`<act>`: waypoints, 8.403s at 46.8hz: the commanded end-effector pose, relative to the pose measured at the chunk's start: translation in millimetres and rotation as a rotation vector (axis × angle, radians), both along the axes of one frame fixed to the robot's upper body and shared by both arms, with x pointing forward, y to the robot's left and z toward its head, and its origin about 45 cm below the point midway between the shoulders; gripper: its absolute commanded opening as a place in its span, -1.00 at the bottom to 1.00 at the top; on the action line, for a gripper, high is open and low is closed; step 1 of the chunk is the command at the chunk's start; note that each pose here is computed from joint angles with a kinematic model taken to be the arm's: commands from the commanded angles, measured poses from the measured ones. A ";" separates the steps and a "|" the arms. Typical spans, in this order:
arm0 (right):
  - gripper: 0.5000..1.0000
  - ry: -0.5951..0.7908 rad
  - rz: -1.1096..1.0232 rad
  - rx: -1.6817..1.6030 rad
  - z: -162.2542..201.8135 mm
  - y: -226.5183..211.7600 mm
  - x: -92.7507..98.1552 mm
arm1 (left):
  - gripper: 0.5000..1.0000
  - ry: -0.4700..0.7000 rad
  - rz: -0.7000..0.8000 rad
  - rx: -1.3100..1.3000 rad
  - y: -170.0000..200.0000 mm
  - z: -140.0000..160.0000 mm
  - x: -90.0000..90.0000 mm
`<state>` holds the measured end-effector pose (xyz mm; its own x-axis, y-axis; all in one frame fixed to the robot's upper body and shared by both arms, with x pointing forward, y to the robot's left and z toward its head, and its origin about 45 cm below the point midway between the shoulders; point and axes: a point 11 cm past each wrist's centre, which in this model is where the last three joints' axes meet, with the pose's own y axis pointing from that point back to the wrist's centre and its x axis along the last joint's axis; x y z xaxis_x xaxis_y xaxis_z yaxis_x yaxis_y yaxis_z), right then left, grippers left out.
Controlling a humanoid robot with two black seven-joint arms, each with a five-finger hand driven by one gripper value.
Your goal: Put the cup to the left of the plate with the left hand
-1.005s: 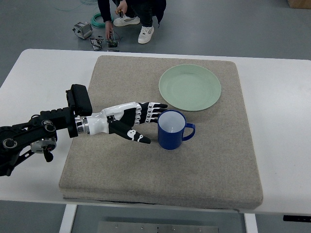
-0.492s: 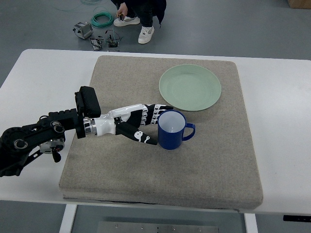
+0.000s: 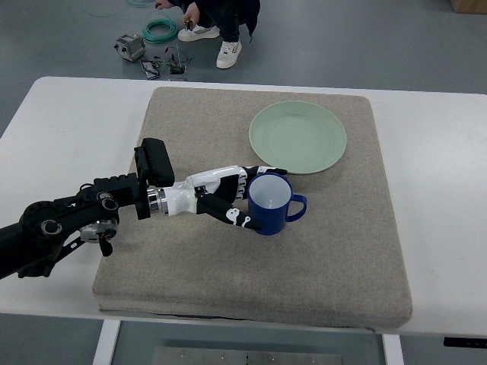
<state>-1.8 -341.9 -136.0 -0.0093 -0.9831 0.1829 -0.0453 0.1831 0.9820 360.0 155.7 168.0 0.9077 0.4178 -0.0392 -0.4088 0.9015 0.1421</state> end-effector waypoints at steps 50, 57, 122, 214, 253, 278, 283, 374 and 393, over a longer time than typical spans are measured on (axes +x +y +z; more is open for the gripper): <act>0.73 -0.001 0.000 0.000 0.0 0.0 0.3 | 0.82 0.005 0.000 0.003 -20.3 -9.3 6.9; 0.73 0.001 0.000 0.000 0.0 0.0 -0.6 | 0.69 0.007 0.001 0.005 -23.5 -11.4 7.7; 0.73 0.001 0.000 0.000 0.0 0.0 -0.6 | -1.00 -0.178 0.273 -0.028 -8.4 28.0 58.2; 0.73 -0.001 0.000 0.000 0.0 0.0 0.3 | -0.98 -0.153 0.900 0.027 135.6 -3.2 95.9; 0.73 0.001 0.001 0.000 0.0 0.0 -0.6 | -0.23 -0.143 0.903 0.001 132.2 -12.8 88.3; 0.73 0.001 0.001 0.000 0.0 0.0 -0.6 | 0.71 -0.141 0.907 0.001 129.9 -13.8 88.0; 0.73 0.001 0.001 0.000 0.0 0.0 -0.6 | 0.85 -0.140 0.906 0.000 129.6 -14.3 87.6; 0.73 0.001 0.001 0.000 0.0 0.0 -0.6 | 0.97 -0.085 0.974 -0.369 115.3 106.1 130.7; 0.73 0.001 0.000 0.000 0.0 0.0 -0.6 | 0.98 0.156 1.097 -0.589 120.6 110.5 143.8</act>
